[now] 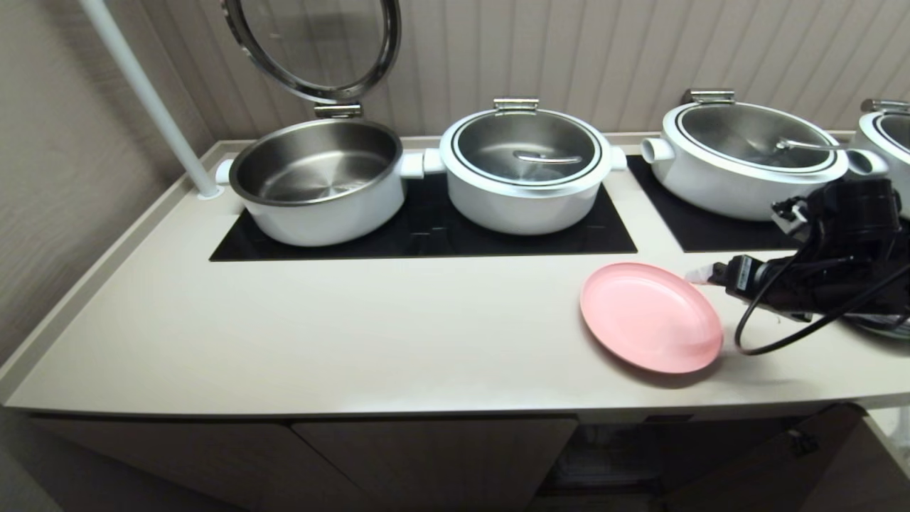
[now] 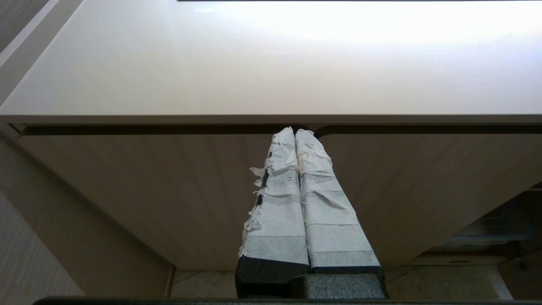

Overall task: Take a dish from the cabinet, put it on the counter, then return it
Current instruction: Pick up the plate from the table

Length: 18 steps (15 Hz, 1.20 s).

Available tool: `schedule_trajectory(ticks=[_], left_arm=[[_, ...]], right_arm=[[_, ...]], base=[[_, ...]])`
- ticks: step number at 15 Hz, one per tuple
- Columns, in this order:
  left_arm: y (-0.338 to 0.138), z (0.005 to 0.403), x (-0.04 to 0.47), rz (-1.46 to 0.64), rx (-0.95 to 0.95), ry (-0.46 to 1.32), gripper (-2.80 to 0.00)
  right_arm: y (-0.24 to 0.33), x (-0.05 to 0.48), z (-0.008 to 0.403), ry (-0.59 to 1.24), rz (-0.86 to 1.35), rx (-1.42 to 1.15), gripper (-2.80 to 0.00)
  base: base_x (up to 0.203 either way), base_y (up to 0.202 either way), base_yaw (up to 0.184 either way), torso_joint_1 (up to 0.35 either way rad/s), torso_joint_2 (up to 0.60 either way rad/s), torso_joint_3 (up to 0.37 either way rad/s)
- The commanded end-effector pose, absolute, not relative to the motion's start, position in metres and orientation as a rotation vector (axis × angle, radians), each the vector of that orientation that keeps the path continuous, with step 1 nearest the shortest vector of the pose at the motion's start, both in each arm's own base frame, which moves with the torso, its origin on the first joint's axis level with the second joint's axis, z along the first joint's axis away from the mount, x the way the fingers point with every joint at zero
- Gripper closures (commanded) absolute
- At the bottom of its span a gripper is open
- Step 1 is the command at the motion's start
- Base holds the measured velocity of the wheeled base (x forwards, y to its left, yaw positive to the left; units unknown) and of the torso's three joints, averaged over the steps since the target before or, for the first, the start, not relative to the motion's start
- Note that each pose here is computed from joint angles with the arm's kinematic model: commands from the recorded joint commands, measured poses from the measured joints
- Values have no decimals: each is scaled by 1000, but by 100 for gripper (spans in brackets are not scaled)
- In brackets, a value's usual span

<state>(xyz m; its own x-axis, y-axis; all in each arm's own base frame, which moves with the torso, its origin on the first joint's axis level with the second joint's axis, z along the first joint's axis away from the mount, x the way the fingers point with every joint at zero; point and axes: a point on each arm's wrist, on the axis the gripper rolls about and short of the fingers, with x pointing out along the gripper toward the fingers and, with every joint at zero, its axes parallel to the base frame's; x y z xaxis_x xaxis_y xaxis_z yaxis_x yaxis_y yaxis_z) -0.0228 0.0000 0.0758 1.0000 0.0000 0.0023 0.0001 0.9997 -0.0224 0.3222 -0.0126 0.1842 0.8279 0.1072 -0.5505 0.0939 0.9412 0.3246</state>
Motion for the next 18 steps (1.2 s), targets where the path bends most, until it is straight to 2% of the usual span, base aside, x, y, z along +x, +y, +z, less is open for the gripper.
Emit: schedule_trajectory(ticks=[1,8,10,11,18], left_arm=[[0,76,-23,0,-23,-3,0],[0,76,-23,0,-23,-3,0],[0,76,-23,0,-23,-3,0],[0,76,-23,0,-23,-3,0],[0,76,-23,0,-23,-3,0]], right_arm=[[-13,323,189,546,18,278,-280],[-14,321,208,215,38,8,-280],[-13,315,208,178,45,-29,-280],[-13,312,208,166,45,-31,0],[-3,268,197,113,73,-31,0]], base=[[0,0,0,0,0,0],[0,0,0,0,0,0],[0,0,0,0,0,0],[0,0,0,0,0,0],[0,0,0,0,0,0]])
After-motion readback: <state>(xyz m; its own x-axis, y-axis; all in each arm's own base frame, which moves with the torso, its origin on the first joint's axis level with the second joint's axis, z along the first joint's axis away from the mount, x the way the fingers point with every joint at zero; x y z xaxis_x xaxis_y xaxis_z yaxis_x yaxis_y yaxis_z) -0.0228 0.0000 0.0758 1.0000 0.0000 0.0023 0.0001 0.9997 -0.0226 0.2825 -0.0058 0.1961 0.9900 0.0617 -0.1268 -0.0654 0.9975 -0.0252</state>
